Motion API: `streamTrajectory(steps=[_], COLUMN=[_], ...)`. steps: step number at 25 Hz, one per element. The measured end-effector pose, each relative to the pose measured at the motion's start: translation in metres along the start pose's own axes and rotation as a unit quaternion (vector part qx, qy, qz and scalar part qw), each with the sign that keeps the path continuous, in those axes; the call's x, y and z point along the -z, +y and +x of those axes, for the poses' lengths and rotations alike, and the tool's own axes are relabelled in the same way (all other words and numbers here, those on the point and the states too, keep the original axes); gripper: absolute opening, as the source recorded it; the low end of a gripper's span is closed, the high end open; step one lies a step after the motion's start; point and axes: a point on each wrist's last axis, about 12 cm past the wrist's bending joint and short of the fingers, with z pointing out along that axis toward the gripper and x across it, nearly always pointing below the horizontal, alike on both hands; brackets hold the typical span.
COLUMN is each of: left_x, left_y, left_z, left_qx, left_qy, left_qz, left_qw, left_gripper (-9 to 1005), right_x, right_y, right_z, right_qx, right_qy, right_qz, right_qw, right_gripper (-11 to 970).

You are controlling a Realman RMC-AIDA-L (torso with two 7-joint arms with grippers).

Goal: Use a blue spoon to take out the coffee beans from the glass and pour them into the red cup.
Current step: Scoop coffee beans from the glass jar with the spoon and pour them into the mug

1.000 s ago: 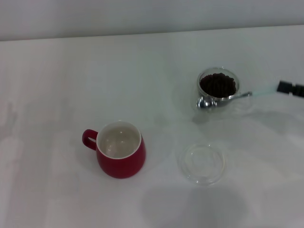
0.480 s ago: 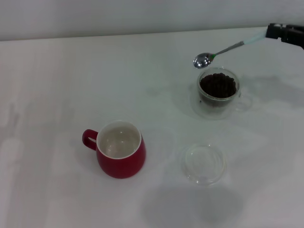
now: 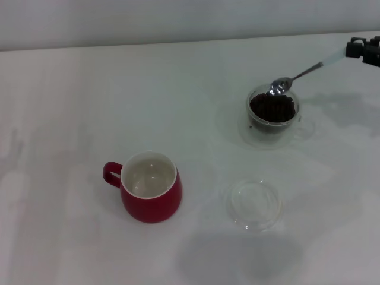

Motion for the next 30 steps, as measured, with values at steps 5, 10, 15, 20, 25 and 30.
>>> streamTrajectory(steps=[5,10,15,20,25,30], left_x=[0.0,-0.001,-0.001,-0.001,-0.001,-0.001], left_y=[0.0,0.0,0.0,0.0,0.0,0.001], left_z=[0.0,0.0,0.0,-0.001,0.0,0.0], left_qx=[0.0,0.0,0.0,0.0,0.0,-0.002], left_qy=[-0.001,-0.001,-0.002,-0.002,-0.001,0.001], left_qz=[-0.001,-0.002,-0.001,-0.002,-0.002,-0.001], left_qw=[1.0,1.0,1.0,1.0,1.0,1.0], left_gripper=[893,892,892,892,892,892], right_x=[-0.001,-0.01,-0.014,-0.015,-0.014,-0.012], right_y=[0.0,0.003,0.004,0.005,0.006,0.006], right_z=[0.007,0.016,0.019,0.024,0.028,0.031], right_qx=[0.009,0.011,0.008,-0.006,-0.042,-0.07], right_qy=[0.011,0.02,0.029,0.032,0.036,0.044], right_qz=[0.01,0.013,0.012,0.013,0.015,0.017], right_qw=[1.0,1.0,0.999,0.999,0.998,0.996], right_gripper=[146,146,146,146,146,146])
